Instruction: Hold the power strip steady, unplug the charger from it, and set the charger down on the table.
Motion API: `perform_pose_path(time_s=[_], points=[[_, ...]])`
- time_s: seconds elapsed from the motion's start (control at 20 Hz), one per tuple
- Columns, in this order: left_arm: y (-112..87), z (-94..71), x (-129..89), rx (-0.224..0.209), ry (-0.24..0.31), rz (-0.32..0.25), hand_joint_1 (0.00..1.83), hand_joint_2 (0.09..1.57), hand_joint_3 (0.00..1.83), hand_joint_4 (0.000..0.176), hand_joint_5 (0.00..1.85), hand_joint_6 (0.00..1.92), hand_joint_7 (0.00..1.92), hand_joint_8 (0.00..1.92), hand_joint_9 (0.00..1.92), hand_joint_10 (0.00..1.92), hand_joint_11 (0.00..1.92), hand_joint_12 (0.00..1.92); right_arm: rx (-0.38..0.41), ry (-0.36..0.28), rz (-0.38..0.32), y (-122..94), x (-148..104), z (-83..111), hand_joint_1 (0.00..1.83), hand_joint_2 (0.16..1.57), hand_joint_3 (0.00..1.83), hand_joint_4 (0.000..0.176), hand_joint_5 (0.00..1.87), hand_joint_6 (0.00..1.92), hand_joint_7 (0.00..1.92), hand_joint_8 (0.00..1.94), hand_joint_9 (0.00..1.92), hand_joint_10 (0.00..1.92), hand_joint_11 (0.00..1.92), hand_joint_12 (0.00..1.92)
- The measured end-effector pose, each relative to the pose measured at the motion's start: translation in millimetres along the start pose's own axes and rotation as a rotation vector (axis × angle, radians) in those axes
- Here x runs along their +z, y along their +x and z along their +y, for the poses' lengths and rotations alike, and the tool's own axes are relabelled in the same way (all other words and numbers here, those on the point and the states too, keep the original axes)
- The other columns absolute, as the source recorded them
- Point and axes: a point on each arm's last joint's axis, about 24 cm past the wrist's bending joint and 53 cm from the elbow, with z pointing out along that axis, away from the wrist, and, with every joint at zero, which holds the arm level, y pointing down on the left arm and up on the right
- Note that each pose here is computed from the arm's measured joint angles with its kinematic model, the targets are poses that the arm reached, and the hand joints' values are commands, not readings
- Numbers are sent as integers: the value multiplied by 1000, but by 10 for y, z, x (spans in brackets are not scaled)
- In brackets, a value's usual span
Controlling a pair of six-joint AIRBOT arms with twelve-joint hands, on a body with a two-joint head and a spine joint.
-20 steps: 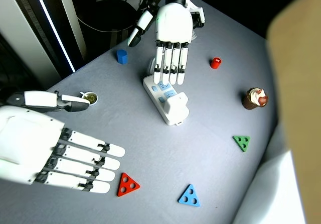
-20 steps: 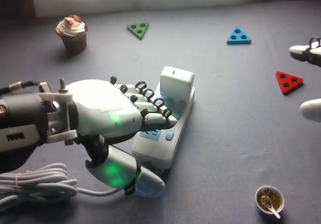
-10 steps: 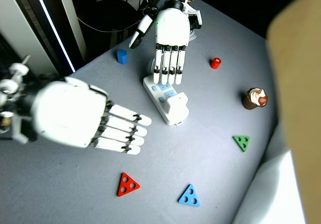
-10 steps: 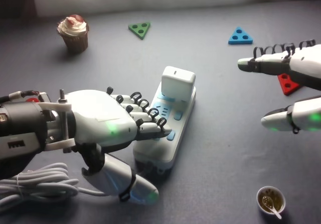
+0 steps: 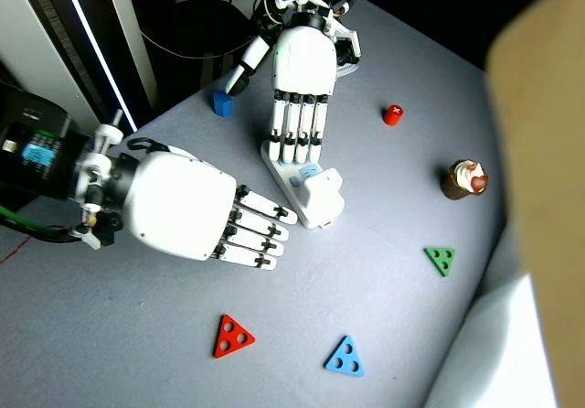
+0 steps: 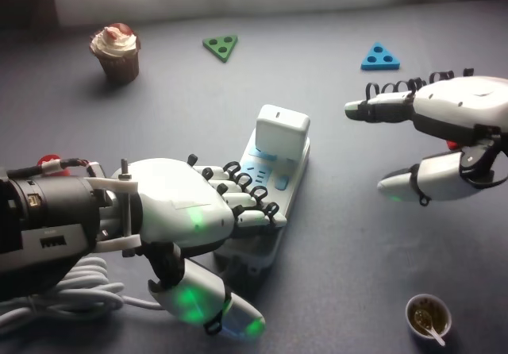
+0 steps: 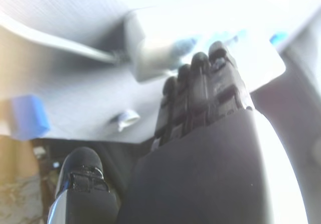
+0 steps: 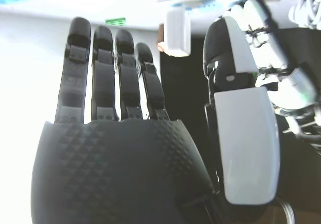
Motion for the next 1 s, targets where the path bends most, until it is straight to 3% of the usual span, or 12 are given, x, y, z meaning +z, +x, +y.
perform_pose_path(time_s=[0.4, 0.55, 0.85, 1.0], points=[[87, 2, -3, -20, 14, 4, 0, 1057, 1, 0, 67, 5, 86, 5, 72, 5, 52, 53, 39, -10, 2, 167, 212, 84, 857, 1155, 0, 0, 226, 0, 339, 0, 340, 0, 334, 118], [92, 2, -3, -24, 15, 4, 0, 1056, 0, 0, 74, 6, 86, 4, 73, 4, 47, 50, 51, -4, -9, 145, 273, 76, 855, 1158, 1, 0, 232, 2, 348, 3, 356, 5, 332, 119], [85, 9, -3, -28, 14, 3, 0, 1060, 1, 0, 85, 11, 111, 12, 95, 11, 70, 56, 67, -43, -31, 97, 421, 273, 869, 1152, 0, 0, 227, 4, 347, 2, 354, 2, 341, 125], [85, 9, -3, -33, 14, 3, 0, 1056, 0, 0, 83, 7, 106, 7, 93, 7, 69, 54, 103, -26, -43, 92, 492, 239, 879, 1153, 0, 0, 216, 0, 347, 1, 352, 1, 331, 121]])
